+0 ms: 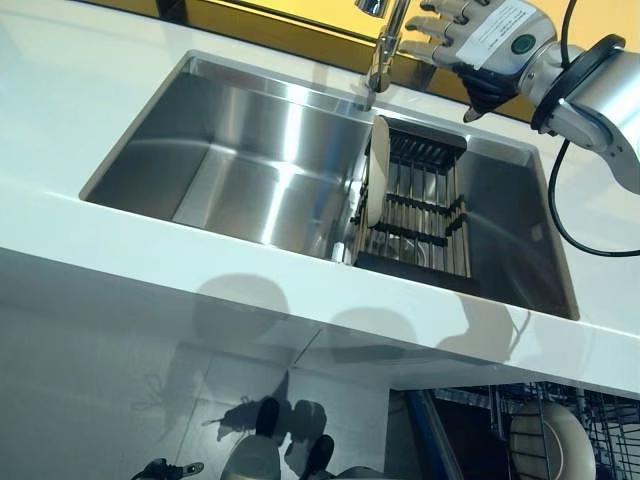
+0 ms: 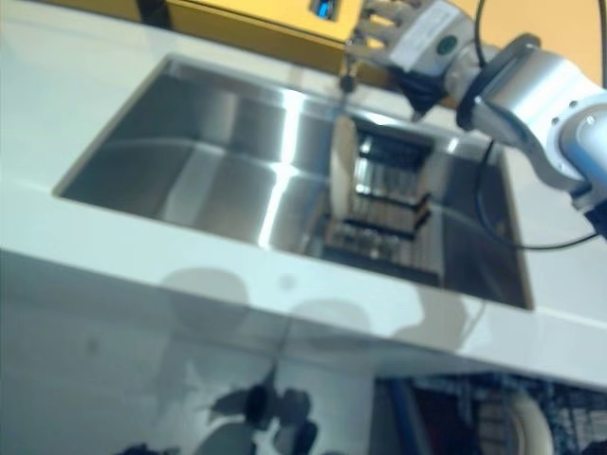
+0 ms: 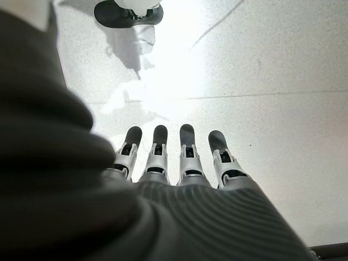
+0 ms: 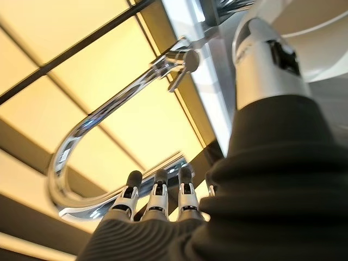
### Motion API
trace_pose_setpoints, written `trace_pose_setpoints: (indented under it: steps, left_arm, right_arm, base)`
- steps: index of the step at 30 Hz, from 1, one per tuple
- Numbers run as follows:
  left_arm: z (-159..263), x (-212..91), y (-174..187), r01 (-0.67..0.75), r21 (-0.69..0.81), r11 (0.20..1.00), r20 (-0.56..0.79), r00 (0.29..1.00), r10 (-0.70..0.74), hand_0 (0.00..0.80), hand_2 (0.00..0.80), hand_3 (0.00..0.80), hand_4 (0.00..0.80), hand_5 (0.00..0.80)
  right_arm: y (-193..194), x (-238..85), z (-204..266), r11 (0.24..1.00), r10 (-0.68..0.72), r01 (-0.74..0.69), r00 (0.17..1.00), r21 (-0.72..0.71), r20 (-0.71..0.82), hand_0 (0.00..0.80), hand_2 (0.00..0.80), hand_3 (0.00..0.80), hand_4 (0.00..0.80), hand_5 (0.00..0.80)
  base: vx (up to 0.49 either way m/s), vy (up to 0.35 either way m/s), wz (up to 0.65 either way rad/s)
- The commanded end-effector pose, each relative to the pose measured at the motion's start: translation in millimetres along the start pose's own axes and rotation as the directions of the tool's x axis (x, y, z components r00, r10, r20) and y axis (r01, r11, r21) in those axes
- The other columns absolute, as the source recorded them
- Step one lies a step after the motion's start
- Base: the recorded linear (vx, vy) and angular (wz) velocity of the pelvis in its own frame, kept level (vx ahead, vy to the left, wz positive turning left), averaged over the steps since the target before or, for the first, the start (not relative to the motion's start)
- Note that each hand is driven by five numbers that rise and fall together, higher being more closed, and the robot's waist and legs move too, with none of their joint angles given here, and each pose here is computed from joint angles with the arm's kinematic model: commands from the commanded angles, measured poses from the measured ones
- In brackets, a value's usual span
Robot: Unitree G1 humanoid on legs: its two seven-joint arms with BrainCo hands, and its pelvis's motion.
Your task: Take plates into dishwasher
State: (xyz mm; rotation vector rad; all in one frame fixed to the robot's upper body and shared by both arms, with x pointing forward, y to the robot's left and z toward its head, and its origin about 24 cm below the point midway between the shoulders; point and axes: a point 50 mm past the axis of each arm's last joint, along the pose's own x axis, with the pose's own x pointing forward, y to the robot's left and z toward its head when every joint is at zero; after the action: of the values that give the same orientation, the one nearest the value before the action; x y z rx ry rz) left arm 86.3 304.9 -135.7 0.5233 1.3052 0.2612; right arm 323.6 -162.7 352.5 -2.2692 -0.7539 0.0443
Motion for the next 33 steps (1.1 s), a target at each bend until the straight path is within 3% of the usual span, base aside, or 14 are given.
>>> trace_pose_setpoints:
  steps: [1,33]
  left_arm:
    - [-4.3,1.1,18.0,-0.061,-0.004,0.998,-0.01,0.998,0.061,0.0,0.0,0.0,0.0,0.0]
    - [7.5,0.8,17.0,-0.05,-0.007,0.999,0.041,0.998,0.051,0.0,0.0,0.0,0.0,0.0]
  right_arm:
    - [-26.5,3.0,-18.7,0.998,-0.056,0.054,0.997,-0.036,-0.059,0.0,0.0,0.0,0.0,0.0]
    - [-21.2,15.4,12.3,0.999,-0.006,0.004,0.998,0.032,0.058,0.0,0.0,0.0,0.0,0.0]
  base:
    - [-0.005,0.002,0.06]
    - [-0.007,0.002,0.02]
